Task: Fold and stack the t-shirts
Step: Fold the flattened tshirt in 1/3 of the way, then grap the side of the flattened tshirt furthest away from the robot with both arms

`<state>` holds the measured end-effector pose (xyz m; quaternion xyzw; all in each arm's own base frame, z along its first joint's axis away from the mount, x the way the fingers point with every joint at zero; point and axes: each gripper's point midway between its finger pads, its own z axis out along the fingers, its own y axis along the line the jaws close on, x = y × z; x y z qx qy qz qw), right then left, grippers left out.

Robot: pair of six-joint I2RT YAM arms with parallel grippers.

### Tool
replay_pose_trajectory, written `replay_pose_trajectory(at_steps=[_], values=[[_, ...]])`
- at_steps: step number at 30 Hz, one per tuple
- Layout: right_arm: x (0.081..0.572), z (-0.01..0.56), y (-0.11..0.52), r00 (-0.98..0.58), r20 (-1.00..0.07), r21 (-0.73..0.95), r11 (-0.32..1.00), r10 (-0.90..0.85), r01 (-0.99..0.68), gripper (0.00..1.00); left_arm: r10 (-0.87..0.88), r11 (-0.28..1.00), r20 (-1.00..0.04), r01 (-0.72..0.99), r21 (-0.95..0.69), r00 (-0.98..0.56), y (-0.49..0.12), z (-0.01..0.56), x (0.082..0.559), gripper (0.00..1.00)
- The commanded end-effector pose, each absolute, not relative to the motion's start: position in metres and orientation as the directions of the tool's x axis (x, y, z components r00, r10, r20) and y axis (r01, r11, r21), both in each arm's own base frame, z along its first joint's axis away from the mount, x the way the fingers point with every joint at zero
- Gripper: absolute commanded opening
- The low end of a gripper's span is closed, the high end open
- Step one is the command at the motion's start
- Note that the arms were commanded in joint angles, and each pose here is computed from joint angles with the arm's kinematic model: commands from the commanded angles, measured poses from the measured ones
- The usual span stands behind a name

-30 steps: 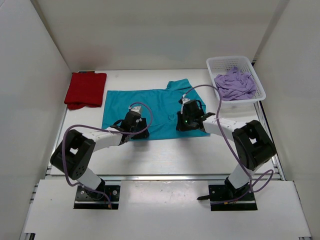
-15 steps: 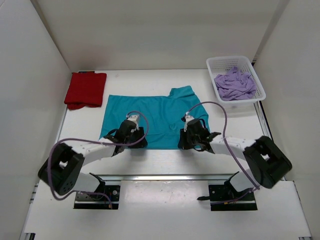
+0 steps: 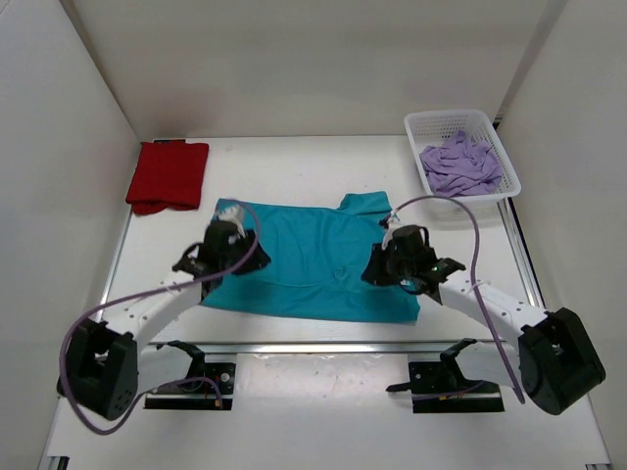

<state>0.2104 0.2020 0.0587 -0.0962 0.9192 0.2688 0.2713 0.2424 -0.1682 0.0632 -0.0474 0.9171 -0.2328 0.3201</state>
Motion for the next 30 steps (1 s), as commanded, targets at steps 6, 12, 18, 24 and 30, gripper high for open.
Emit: replay_pose_trajectory(at_steps=[6,12,18,24,30], values=[[0.347,0.104,0.182,-0.716,-0.689,0.393,0.887,0.107,-0.245,0.03,-0.404,0.905,-0.675,-0.162,-0.394,-0.617,-0.089,0.121,0.397,0.54],[0.440,0.094,0.152,-0.695,-0.705,0.311,0.942,0.141,-0.124,0.16,-0.348,0.937,-0.665,-0.243,-0.250,-0.661,-0.050,0.105,0.454,0.54],[0.497,0.086,0.134,-0.690,-0.715,0.227,0.971,0.116,-0.071,0.28,-0.292,0.954,-0.691,-0.251,-0.163,-0.661,-0.035,0.106,0.484,0.57],[0.517,0.069,0.126,-0.724,-0.683,0.200,0.978,0.098,-0.056,0.30,-0.260,0.959,-0.655,-0.268,-0.090,-0.709,-0.018,0.083,0.504,0.58],[0.511,0.067,0.139,-0.729,-0.678,0.229,0.969,0.092,-0.090,0.30,-0.261,0.959,-0.609,-0.273,-0.076,-0.749,-0.018,0.061,0.515,0.58]])
